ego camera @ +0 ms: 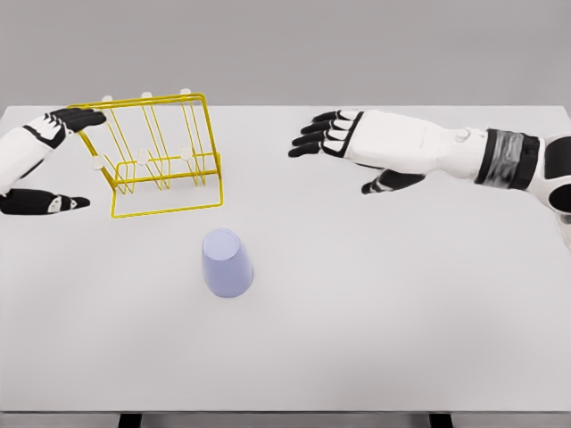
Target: Place the cup on the cup holder with both arms
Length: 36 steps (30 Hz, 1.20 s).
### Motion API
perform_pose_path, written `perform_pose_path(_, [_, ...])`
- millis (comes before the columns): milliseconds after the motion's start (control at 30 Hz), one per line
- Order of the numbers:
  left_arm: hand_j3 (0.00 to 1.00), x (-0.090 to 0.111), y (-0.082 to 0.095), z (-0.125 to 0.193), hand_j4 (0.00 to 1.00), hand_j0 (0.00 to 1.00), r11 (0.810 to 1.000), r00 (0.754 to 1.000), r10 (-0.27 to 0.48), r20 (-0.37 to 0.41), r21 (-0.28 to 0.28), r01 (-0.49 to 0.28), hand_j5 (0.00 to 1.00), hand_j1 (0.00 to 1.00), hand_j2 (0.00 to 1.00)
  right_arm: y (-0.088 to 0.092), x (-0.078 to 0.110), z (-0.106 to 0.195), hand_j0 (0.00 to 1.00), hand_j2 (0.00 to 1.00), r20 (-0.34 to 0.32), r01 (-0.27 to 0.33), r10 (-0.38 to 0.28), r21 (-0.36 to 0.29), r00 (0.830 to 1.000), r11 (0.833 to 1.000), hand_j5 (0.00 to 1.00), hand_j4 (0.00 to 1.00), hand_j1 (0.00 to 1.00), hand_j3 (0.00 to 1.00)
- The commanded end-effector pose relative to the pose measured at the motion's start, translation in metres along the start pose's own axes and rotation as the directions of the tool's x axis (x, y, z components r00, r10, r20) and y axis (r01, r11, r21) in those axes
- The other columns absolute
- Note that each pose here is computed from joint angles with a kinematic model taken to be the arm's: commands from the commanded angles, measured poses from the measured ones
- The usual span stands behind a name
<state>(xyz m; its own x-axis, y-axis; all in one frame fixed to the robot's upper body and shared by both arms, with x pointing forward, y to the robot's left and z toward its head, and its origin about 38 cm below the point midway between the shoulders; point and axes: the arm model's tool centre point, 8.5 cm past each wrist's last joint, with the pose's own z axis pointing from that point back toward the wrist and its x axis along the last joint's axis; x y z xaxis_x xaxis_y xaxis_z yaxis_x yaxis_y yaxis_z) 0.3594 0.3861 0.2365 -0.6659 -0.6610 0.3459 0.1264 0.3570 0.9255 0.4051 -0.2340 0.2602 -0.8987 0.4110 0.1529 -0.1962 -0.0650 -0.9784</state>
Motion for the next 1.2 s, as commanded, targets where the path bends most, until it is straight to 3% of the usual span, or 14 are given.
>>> perform_pose_path(0, [1.00, -0.002, 0.005, 0.002, 1.00, 1.00, 1.000, 1.000, -0.012, -0.008, 0.008, 0.012, 1.00, 1.00, 1.00, -0.060, -0.019, 0.065, 1.00, 1.00, -0.153, -0.101, 0.082, -0.122, 0.985, 0.987, 1.00, 1.00, 1.00, 1.00])
perform_pose_path(33, [1.00, -0.002, 0.007, 0.002, 1.00, 1.00, 1.000, 1.000, -0.024, -0.008, 0.011, 0.024, 1.00, 1.00, 1.00, -0.052, -0.023, 0.080, 1.00, 1.00, -0.191, -0.084, 0.059, -0.125, 0.980, 0.989, 1.00, 1.00, 1.00, 1.00])
perform_pose_path(133, [1.00, -0.005, 0.012, 0.011, 1.00, 1.00, 0.999, 0.999, -0.037, -0.033, 0.015, 0.038, 1.00, 1.00, 1.00, -0.034, -0.025, 0.088, 1.00, 1.00, -0.207, -0.049, 0.030, -0.088, 0.978, 0.995, 1.00, 1.00, 1.00, 1.00])
perform_pose_path(200, [1.00, -0.006, 0.023, 0.014, 1.00, 1.00, 0.992, 0.991, -0.125, -0.040, -0.036, 0.124, 1.00, 1.00, 1.00, -0.015, -0.024, 0.091, 1.00, 1.00, -0.212, -0.008, -0.007, -0.069, 0.977, 0.998, 1.00, 1.00, 1.00, 1.00])
perform_pose_path(267, [1.00, -0.006, 0.032, 0.016, 1.00, 1.00, 0.976, 0.979, -0.201, -0.038, -0.090, 0.197, 1.00, 1.00, 1.00, -0.008, -0.024, 0.093, 1.00, 1.00, -0.217, 0.006, -0.018, -0.056, 0.976, 0.998, 1.00, 1.00, 1.00, 1.00])
perform_pose_path(333, [1.00, -0.007, 0.040, 0.018, 1.00, 1.00, 0.963, 0.969, -0.243, -0.037, -0.133, 0.237, 1.00, 1.00, 1.00, 0.000, -0.020, 0.093, 1.00, 1.00, -0.210, 0.019, -0.028, -0.044, 0.977, 0.999, 1.00, 1.00, 1.00, 1.00])
perform_pose_path(433, [1.00, -0.002, 0.034, 0.015, 1.00, 1.00, 0.955, 0.966, -0.258, -0.014, -0.155, 0.253, 1.00, 1.00, 1.00, 0.013, -0.009, 0.088, 1.00, 1.00, -0.185, 0.038, -0.043, -0.030, 0.982, 0.999, 1.00, 1.00, 1.00, 1.00])
perform_pose_path(500, [1.00, 0.008, 0.025, 0.009, 1.00, 1.00, 0.936, 0.961, -0.273, 0.032, -0.222, 0.273, 1.00, 1.00, 1.00, 0.011, -0.010, 0.091, 1.00, 1.00, -0.194, 0.034, -0.039, -0.029, 0.980, 0.999, 1.00, 1.00, 1.00, 1.00])
perform_pose_path(567, [1.00, 0.009, 0.018, 0.010, 1.00, 1.00, 0.892, 0.960, -0.276, 0.047, -0.360, 0.274, 1.00, 1.00, 1.00, 0.011, -0.014, 0.096, 1.00, 1.00, -0.211, 0.037, -0.044, -0.037, 0.976, 0.999, 1.00, 1.00, 1.00, 1.00])
perform_pose_path(633, [1.00, 0.010, 0.018, 0.011, 1.00, 1.00, 0.871, 0.960, -0.276, 0.054, -0.408, 0.274, 1.00, 1.00, 1.00, 0.011, -0.016, 0.102, 1.00, 1.00, -0.226, 0.039, -0.047, -0.039, 0.973, 0.998, 1.00, 1.00, 1.00, 1.00])
perform_pose_path(967, [1.00, 0.006, 0.008, 0.003, 1.00, 1.00, 0.848, 0.957, -0.281, 0.072, -0.449, 0.283, 1.00, 1.00, 1.00, 0.010, -0.013, 0.103, 1.00, 1.00, -0.223, 0.032, -0.041, -0.040, 0.974, 0.999, 1.00, 1.00, 1.00, 1.00])
perform_pose_path(1067, [1.00, -0.002, 0.003, -0.009, 1.00, 1.00, 0.858, 0.956, -0.285, 0.062, -0.427, 0.284, 1.00, 1.00, 1.00, 0.011, -0.013, 0.103, 1.00, 1.00, -0.224, 0.033, -0.041, -0.038, 0.974, 0.999, 1.00, 1.00, 1.00, 1.00])
perform_pose_path(1167, [1.00, -0.006, 0.004, -0.027, 1.00, 1.00, 0.845, 0.953, -0.289, 0.088, -0.444, 0.297, 1.00, 1.00, 1.00, 0.011, -0.013, 0.103, 1.00, 1.00, -0.225, 0.033, -0.039, -0.030, 0.974, 0.999, 1.00, 1.00, 1.00, 1.00])
